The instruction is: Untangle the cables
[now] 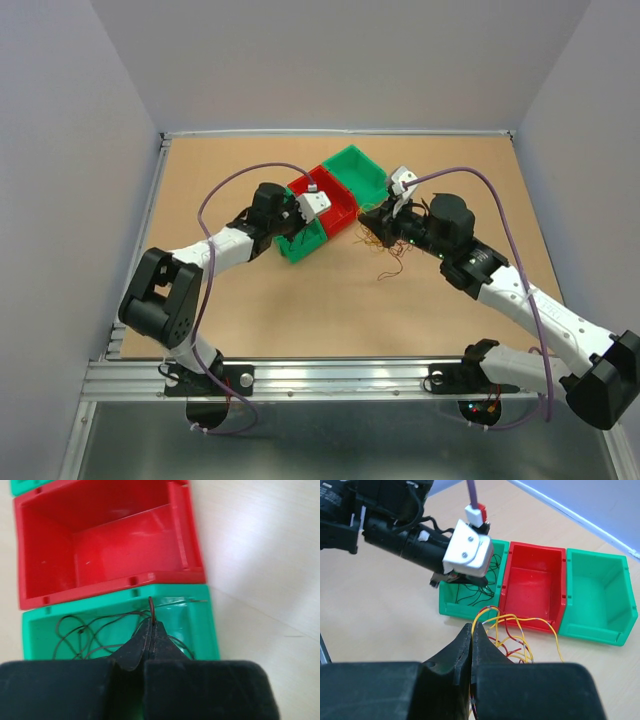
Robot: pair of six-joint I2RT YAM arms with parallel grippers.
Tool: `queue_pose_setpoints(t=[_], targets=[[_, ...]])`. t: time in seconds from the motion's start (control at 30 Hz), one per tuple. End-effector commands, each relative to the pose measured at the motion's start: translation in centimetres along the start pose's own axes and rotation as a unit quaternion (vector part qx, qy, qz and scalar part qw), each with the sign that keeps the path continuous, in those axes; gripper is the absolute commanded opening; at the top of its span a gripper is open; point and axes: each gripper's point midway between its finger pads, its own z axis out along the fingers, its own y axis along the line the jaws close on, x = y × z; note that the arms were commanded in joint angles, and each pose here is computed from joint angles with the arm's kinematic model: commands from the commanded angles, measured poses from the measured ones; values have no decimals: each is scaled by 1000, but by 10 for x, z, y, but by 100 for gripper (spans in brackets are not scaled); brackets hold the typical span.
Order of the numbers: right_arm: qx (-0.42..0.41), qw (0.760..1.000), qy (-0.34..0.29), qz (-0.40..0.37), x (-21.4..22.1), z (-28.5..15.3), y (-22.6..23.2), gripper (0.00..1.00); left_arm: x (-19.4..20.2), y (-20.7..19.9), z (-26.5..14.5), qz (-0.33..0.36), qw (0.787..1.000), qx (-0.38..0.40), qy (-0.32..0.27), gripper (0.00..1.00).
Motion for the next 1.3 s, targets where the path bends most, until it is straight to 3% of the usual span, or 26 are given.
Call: queue_pose_setpoints(t=[0.0, 0.37, 0.5, 0.63, 0.8, 0.9, 1.1, 1.13, 1.27], targets=[[6, 999, -44, -19, -33, -7, 0, 1, -1, 29, 4, -30, 999, -35, 10, 0], [23, 999, -40, -18, -31, -4, -7, 1, 58, 49, 14, -24, 987, -93, 126, 0], [41, 998, -35, -15, -29, -2, -14, 1, 62, 55, 14, -27, 985, -111, 132, 10], [45, 998, -42, -14, -33, -4, -14, 1, 26, 63, -8, -25, 988, -139, 62, 41], [32, 997, -67, -11, -46, -6, -8, 1, -10, 64, -38, -22, 988, -156, -2, 56], [16, 996, -85, -8, -53, -8, -2, 1, -38, 68, -64, -16, 980, -188, -69, 72], [1, 993, -117, 2, -68, -12, 5, 1, -80, 57, -114, -2, 966, -198, -168, 87], [4, 992, -122, 7, -71, -12, 4, 1, -91, 50, -120, 5, 965, -182, -189, 99], [18, 984, -177, 24, -90, -21, 1, 0, -141, 12, -160, 70, 946, -106, -297, 99]])
